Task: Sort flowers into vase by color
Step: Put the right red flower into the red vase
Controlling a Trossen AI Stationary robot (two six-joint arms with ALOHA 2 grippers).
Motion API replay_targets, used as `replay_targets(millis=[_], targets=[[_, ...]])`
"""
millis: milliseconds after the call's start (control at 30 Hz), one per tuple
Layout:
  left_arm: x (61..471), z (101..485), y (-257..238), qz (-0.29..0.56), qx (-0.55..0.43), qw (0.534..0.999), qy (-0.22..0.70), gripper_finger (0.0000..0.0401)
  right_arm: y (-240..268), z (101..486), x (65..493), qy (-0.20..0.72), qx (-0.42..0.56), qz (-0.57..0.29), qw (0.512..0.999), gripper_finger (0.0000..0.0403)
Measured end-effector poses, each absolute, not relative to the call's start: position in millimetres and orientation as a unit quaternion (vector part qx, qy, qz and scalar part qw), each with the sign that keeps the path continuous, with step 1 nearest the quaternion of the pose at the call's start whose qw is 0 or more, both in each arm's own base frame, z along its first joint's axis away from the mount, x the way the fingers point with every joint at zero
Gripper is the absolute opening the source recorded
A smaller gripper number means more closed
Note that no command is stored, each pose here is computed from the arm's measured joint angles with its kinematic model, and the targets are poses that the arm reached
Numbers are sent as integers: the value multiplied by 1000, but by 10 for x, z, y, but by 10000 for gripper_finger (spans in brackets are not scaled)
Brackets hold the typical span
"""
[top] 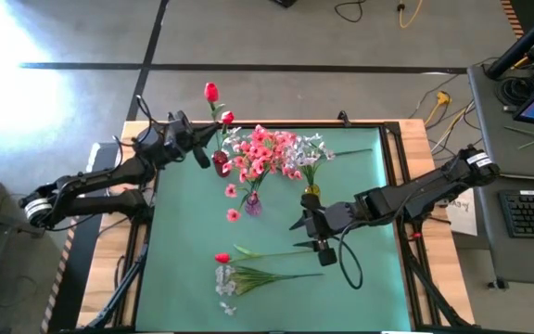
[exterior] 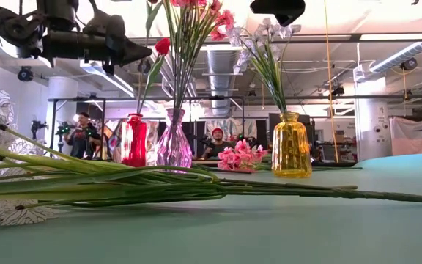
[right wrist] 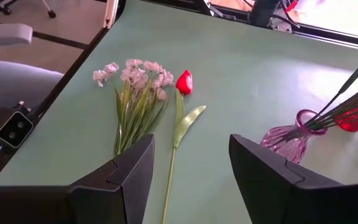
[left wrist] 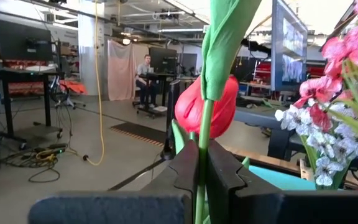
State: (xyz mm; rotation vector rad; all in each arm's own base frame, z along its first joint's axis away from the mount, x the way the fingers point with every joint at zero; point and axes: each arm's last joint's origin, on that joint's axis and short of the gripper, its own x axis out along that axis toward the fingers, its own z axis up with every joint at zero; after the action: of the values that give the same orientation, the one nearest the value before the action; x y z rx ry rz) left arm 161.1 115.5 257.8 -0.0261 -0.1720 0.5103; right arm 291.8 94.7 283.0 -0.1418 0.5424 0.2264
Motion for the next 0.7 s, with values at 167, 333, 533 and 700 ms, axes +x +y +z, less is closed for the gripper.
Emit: replay_targets(millis=[167, 333, 533, 700], targets=[[1613, 2558, 1158, 254, -19, 964, -76, 0, 947, 2833, 2920, 266, -70, 111, 955, 201], [1616, 2524, 1161, 256, -26, 965, -60, 0, 946, 2832, 2921, 266, -64, 109, 956, 201], [1616, 2512, 1161, 256, -30, 965, -55, 0, 944, 2831, 2922, 267, -63, 106, 956, 201], [1615, 2514, 1161, 256, -30, 965, -55, 7, 945, 2834, 2924, 265, -62, 106, 957, 201]])
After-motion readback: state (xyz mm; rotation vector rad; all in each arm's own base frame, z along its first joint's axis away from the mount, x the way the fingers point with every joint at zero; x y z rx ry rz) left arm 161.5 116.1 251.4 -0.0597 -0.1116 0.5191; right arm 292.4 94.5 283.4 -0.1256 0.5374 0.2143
